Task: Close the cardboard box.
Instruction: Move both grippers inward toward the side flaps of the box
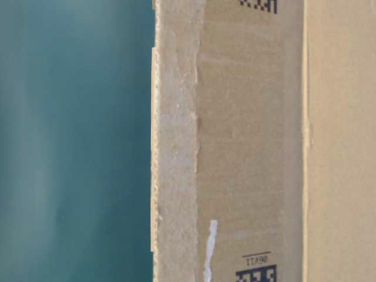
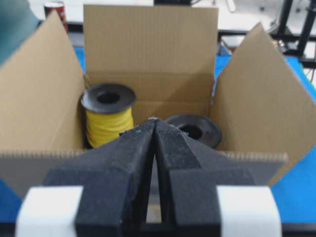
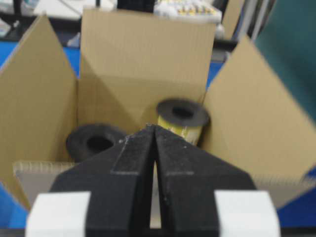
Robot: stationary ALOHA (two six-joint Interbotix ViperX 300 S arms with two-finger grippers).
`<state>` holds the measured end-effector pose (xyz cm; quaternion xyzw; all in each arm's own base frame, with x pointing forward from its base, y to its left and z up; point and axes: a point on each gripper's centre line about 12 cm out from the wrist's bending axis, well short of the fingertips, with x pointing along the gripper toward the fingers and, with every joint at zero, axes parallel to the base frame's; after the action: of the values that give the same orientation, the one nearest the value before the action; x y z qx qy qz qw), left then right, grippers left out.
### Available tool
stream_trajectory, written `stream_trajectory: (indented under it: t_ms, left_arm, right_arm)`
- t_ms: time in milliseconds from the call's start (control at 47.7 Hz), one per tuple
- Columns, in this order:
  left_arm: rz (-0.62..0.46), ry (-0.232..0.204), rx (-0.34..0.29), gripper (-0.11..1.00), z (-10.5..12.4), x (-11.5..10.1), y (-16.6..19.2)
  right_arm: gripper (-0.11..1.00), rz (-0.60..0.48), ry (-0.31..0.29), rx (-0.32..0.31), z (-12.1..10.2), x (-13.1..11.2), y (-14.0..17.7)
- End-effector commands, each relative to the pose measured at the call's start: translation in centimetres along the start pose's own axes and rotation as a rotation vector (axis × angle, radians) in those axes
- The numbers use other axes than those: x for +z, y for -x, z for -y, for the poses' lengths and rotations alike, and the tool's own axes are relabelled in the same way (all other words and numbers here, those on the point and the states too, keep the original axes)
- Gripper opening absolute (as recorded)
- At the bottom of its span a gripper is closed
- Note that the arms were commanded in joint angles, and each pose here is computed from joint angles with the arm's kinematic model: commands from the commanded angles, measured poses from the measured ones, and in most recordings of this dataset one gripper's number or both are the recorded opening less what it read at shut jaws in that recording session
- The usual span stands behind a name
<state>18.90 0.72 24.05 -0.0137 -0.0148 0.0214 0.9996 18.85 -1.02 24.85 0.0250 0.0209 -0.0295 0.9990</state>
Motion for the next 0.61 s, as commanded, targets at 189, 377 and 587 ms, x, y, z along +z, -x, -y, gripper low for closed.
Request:
stream_trajectory:
  t_ms: [189, 377, 587]
  left_arm:
    - [-0.030, 0.053, -0.016, 0.00, 0.2, -4.4, 0.9]
    - [-0.081, 0.054, -0.040, 0.00, 0.7, -6.2, 0.6]
    - [-0.101, 0.052, -0.038, 0.00, 0.8, -6.9, -0.3]
  right_arm:
    - [0.00, -0.080, -0.052, -0.036, 0.6, -5.0, -0.2]
    - [0.00, -0.132, -0.057, -0.054, 0.9, -7.0, -1.0]
    - [0.00, -0.138, -0.054, -0.060, 0.9, -7.4, -1.5]
